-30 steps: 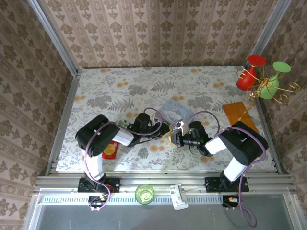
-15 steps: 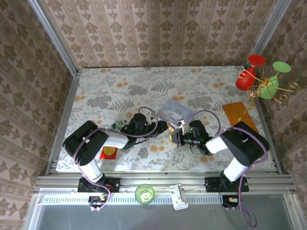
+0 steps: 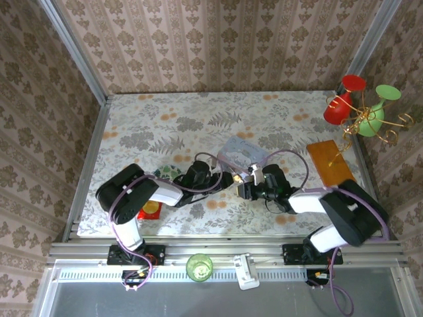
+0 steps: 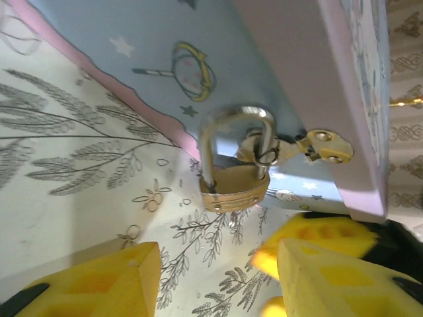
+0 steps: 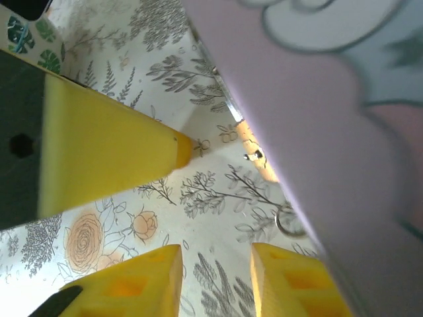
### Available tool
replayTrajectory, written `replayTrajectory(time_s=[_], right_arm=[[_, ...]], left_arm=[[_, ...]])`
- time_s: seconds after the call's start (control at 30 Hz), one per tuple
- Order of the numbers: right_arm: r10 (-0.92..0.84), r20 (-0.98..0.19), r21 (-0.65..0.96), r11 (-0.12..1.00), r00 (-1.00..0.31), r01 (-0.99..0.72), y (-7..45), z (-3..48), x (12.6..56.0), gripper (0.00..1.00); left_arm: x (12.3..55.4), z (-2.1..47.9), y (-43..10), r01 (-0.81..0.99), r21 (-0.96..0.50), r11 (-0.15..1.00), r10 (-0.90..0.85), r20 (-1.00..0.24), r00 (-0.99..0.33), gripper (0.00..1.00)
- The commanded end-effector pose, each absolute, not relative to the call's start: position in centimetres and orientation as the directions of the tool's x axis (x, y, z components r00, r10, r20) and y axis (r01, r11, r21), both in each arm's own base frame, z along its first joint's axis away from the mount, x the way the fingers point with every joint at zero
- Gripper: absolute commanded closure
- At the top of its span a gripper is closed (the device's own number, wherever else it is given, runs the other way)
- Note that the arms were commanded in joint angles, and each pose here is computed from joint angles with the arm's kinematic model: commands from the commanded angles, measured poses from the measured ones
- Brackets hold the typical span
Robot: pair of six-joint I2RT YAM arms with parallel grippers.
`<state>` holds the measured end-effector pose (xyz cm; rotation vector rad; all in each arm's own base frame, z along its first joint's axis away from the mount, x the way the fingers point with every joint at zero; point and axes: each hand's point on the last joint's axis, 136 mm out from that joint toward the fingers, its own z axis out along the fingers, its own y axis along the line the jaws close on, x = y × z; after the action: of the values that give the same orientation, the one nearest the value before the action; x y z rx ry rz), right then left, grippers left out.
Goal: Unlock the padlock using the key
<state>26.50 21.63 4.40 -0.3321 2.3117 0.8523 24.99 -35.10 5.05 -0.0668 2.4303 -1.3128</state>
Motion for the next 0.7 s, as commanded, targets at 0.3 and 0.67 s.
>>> replayTrajectory(time_s=[0.3, 0.67], right_arm=[[-0.017, -0.639, 0.414, 0.835, -0.769, -0.363, 19.4, 5.4, 27.5, 0.64], [0.078, -0.651, 0.417, 0.868, -0.756, -0.270, 18.5, 6.2, 29.0, 0.68]], left_arm=[[26.4, 7.7, -35.1, 0.197, -0.800, 0.567, -0.234, -0.385, -0.893, 0.50], [25.2, 4.8, -37.8, 0.208, -0.781, 0.589, -0.263, -0.428, -0.864, 0.50]])
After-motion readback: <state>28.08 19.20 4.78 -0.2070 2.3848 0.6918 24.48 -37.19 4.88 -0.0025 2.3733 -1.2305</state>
